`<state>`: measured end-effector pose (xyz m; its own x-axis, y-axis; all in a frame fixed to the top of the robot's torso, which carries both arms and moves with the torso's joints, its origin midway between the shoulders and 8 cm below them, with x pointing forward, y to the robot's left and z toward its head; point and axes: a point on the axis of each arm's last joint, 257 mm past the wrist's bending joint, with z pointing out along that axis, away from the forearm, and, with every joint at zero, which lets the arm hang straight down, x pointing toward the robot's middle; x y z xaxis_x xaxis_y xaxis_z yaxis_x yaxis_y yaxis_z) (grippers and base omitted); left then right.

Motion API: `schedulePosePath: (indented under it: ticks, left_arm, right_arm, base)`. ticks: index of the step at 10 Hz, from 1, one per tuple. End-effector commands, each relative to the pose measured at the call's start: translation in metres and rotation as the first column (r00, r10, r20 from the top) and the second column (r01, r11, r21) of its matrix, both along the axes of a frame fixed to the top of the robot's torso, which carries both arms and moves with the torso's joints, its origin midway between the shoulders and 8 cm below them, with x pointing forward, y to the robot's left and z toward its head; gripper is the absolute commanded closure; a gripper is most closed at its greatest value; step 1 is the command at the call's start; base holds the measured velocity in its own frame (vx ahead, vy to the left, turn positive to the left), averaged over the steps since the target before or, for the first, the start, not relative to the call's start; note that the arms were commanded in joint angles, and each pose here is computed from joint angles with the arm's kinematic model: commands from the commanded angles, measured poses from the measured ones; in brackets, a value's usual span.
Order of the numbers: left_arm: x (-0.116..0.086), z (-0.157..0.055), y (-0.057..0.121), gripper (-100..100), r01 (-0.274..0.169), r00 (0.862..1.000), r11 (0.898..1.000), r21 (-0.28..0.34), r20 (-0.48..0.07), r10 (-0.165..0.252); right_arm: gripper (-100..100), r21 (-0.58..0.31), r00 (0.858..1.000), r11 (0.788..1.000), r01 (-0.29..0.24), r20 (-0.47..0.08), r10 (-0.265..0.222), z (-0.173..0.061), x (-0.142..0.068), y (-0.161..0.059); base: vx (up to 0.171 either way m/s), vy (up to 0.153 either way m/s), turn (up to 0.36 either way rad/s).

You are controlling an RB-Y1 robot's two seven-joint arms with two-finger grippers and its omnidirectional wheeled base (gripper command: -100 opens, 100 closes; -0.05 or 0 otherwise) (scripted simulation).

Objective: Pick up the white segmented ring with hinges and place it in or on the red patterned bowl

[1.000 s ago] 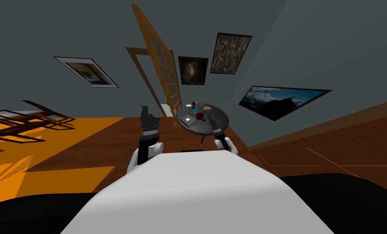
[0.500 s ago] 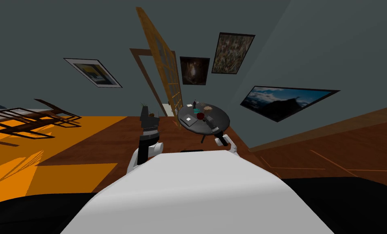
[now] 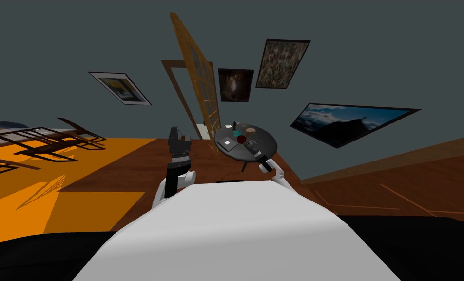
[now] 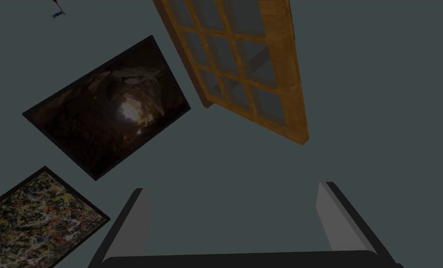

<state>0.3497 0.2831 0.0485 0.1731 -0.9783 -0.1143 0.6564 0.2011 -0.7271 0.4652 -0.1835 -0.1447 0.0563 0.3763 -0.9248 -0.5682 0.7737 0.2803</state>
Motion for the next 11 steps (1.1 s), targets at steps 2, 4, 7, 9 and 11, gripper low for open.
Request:
schedulePosePath:
  ticks: [2, 4, 7, 9, 11]
  left_arm:
    - [0.0, 0.0, 0.0, 0, 0.0, 1.0, 1.0, 0.0, 0.0, 0.0]
    - [0.0, 0.0, 0.0, 0, 0.0, 1.0, 1.0, 0.0, 0.0, 0.0]
    - [0.0, 0.0, 0.0, 0, 0.0, 1.0, 1.0, 0.0, 0.0, 0.0]
    - [0.0, 0.0, 0.0, 0, 0.0, 1.0, 1.0, 0.0, 0.0, 0.0]
    - [0.0, 0.0, 0.0, 0, 0.0, 1.0, 1.0, 0.0, 0.0, 0.0]
  right_arm:
    - [-100, -0.132, 1.0, 0.991, 0.021, -0.016, -0.023, -0.025, 0.011, -0.012]
    - [-100, -0.3, 0.998, 0.953, 0.042, -0.021, -0.051, -0.052, 0.024, -0.03]
    - [-100, -0.386, 0.996, 0.921, 0.058, -0.044, -0.081, -0.076, 0.031, -0.049]
    - [-100, -0.538, 0.992, 0.84, 0.076, -0.045, -0.119, -0.101, 0.04, -0.078]
    - [-100, -0.61, 0.987, 0.788, 0.083, -0.056, -0.148, -0.119, 0.043, -0.1]
  base:
    - [-0.014, 0.015, 0.083]
    - [-0.009, 0.024, 0.096]
    - [-0.005, 0.022, 0.079]
    - [-0.001, 0.035, 0.166]
    - [0.004, 0.037, 0.098]
